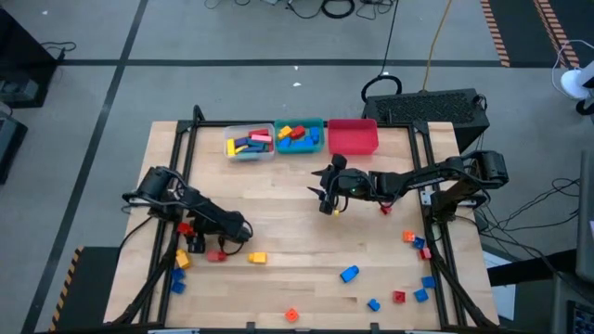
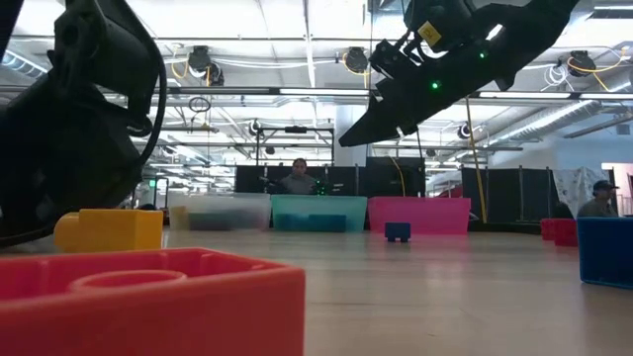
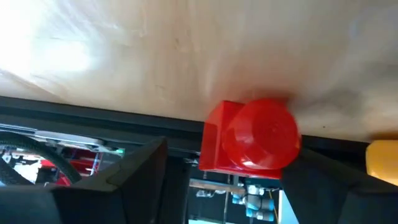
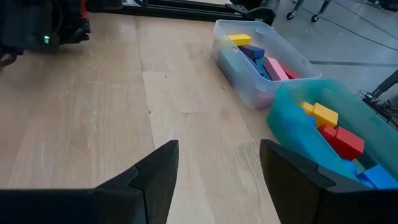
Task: Sort blocks by size
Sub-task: Put the red 1 stud game piece into the green bin
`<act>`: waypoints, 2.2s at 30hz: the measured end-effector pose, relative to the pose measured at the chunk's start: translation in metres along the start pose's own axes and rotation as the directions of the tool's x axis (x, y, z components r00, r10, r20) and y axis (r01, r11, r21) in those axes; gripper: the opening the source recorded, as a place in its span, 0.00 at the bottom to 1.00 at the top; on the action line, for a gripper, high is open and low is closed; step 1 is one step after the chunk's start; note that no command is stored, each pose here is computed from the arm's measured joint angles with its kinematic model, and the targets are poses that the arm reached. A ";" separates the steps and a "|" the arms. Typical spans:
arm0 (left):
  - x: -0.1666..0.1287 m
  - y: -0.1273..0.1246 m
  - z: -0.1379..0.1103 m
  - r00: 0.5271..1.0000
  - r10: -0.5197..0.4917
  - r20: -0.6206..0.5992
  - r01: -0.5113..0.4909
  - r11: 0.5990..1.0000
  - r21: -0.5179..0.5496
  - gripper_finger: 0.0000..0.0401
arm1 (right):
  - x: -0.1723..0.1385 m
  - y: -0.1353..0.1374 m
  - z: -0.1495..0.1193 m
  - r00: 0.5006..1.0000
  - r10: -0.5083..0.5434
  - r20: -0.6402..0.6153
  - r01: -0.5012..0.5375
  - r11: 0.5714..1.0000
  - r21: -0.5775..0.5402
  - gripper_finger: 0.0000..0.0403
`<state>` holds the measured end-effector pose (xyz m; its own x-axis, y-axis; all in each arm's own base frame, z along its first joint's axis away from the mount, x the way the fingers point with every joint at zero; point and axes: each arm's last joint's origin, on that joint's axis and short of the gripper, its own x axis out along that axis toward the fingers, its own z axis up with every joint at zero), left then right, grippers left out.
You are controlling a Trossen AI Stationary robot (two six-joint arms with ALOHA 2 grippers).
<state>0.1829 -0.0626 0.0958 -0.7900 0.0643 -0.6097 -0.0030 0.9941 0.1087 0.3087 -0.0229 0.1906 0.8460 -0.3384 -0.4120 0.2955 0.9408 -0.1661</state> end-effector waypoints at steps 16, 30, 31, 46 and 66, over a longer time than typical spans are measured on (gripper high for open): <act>-0.005 0.005 -0.001 0.998 -0.023 0.057 0.027 0.997 -0.074 0.35 | 0.000 0.000 0.000 1.000 -0.001 0.000 0.001 1.000 0.003 0.52; -0.074 0.035 -0.015 0.889 -0.036 0.457 0.113 0.983 -0.143 0.35 | 0.000 0.000 0.000 1.000 -0.001 0.001 0.001 1.000 0.003 0.52; -0.080 0.039 -0.015 0.871 -0.029 0.490 0.118 0.981 -0.152 0.35 | 0.000 0.000 0.000 1.000 0.000 0.001 0.000 1.000 0.003 0.52; -0.154 0.110 0.009 0.450 0.071 0.890 0.129 0.981 -0.144 0.35 | 0.000 0.000 0.000 1.000 -0.001 0.000 0.001 1.000 0.004 0.52; -0.174 0.246 -0.002 0.026 0.321 0.947 0.363 0.879 -0.308 0.38 | 0.000 0.000 0.000 1.000 -0.001 0.000 0.001 1.000 0.000 0.52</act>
<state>0.3184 0.1705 0.2300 0.5593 0.4035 -0.7242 -0.4783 0.8705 0.1156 0.3087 -0.0229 0.1906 0.8459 -0.3391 -0.4116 0.2960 0.9405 -0.1665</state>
